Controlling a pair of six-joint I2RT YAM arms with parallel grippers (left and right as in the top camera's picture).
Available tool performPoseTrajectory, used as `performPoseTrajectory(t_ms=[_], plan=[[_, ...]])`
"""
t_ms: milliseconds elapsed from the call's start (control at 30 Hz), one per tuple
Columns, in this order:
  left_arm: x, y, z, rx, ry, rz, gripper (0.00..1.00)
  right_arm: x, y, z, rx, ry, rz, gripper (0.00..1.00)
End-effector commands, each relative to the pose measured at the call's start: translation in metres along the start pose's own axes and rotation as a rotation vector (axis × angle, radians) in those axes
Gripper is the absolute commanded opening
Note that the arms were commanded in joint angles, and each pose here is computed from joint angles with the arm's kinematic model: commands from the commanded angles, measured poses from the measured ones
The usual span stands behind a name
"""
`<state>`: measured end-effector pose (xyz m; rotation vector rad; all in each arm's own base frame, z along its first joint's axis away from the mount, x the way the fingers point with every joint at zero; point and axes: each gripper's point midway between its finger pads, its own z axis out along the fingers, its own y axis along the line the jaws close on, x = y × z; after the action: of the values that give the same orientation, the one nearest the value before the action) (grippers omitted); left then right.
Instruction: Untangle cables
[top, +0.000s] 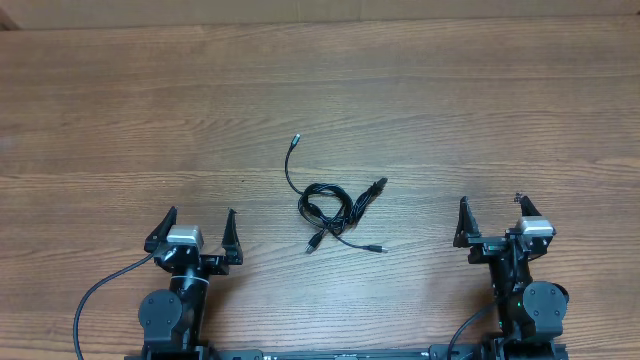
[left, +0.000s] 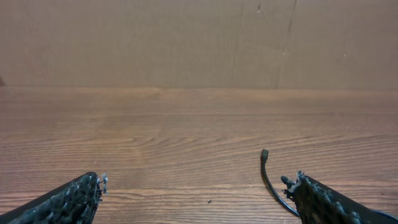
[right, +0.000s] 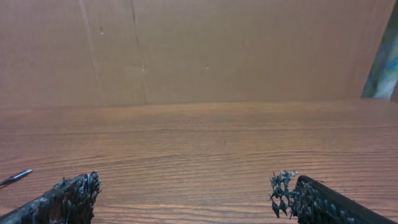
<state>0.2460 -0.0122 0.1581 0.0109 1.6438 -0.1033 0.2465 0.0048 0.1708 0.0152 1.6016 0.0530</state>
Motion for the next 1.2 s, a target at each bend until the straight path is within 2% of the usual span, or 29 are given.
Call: performPoseTrajectory(t_ms=[0,400,600,900,1167], plan=[[0.001,-0.003,0.000,0.020,-0.001,-0.021,0.99,0.001,0.000,0.000,-0.002,-0.006,-0.004,1.00],[0.000,-0.008,-0.001,0.049,0.008,-0.021,0.99,0.001,0.000,0.000,-0.002,-0.006,-0.004,1.00],[0.000,-0.013,-0.007,0.069,0.061,-0.027,1.00,0.001,0.000,0.000,-0.002,-0.006,-0.004,1.00],[-0.031,-0.012,-0.030,0.045,0.109,0.021,0.99,0.001,0.000,0.000,-0.002,-0.006,-0.004,1.00],[-0.043,-0.012,-0.037,0.036,0.136,0.018,1.00,0.001,0.000,0.000,-0.002,-0.006,-0.004,1.00]])
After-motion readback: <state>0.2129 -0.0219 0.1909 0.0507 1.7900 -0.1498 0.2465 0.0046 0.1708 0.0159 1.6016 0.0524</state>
